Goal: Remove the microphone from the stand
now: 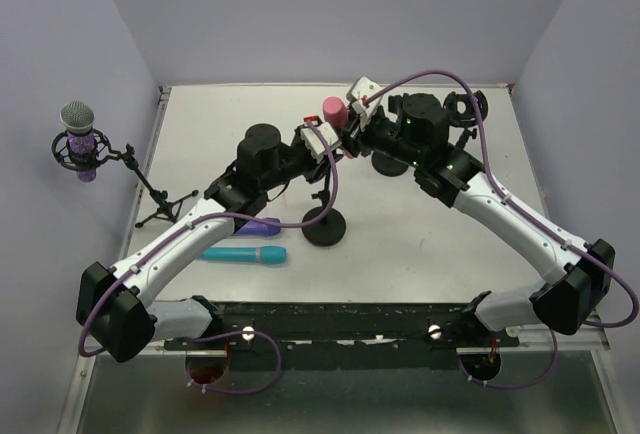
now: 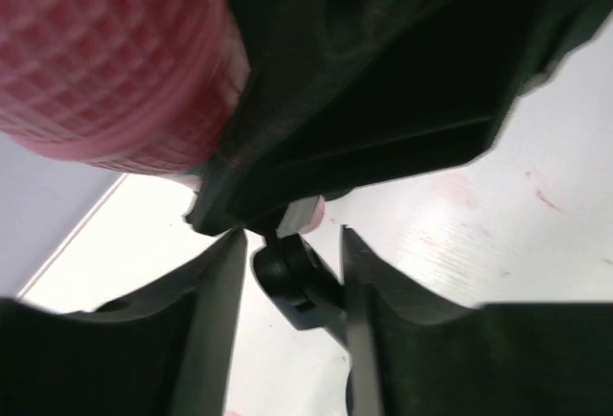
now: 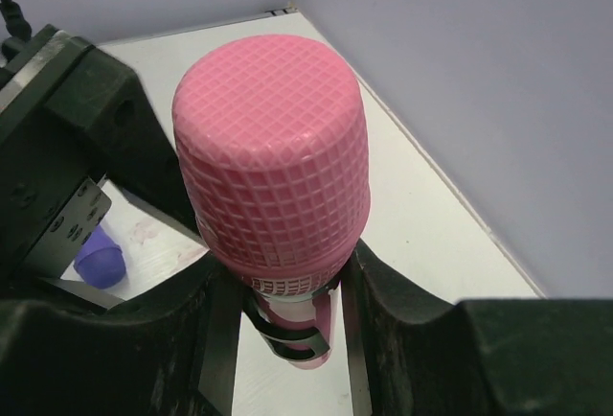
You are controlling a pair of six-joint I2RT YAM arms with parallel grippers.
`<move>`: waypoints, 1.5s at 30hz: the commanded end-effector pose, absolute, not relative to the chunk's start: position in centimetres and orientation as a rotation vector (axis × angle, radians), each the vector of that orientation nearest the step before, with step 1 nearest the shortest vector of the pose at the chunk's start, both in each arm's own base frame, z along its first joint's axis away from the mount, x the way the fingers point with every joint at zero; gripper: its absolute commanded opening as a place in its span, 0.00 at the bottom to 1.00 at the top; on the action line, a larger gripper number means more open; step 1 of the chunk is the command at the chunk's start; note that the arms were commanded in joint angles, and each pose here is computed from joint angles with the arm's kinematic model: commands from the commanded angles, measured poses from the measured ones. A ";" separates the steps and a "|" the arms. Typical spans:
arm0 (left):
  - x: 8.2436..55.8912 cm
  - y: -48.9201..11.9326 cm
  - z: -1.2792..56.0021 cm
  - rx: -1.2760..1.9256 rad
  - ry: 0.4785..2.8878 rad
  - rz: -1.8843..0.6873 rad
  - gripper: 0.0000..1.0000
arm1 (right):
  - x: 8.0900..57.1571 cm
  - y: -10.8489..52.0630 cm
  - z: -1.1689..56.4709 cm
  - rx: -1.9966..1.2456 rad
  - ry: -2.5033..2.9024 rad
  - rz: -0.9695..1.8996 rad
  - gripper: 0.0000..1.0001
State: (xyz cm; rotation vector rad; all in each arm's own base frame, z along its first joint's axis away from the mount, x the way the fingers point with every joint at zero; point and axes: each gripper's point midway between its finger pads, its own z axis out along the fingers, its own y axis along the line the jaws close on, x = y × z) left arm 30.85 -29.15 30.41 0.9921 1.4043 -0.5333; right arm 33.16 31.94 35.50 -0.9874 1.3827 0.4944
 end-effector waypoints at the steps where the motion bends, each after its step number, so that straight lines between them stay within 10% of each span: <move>1: 31.7 -29.2 32.8 0.953 1.345 -0.493 0.37 | 32.8 31.1 39.4 -0.885 1.313 0.481 0.01; 4: 31.3 -29.3 32.3 0.965 1.351 -0.511 0.00 | 33.1 30.8 39.3 -0.877 1.318 0.458 0.01; 13: 29.3 -29.5 30.2 0.975 1.373 -0.619 0.00 | 43.6 17.4 46.2 -0.329 1.395 0.202 0.01; 21: 29.4 -30.7 32.3 0.902 1.314 -0.711 0.00 | 39.6 19.8 48.0 -0.484 1.375 0.448 0.01; 24: 29.8 -31.2 33.5 0.871 1.315 -0.743 0.39 | 35.6 22.8 47.3 -0.682 1.347 0.648 0.01; 30: 30.9 -30.7 35.3 0.833 1.380 -0.693 0.82 | 32.3 24.4 46.3 -0.817 1.385 0.803 0.01; 45: 25.8 -31.7 41.3 0.981 1.266 -0.871 0.93 | 28.5 27.3 45.8 -0.984 1.345 1.141 0.01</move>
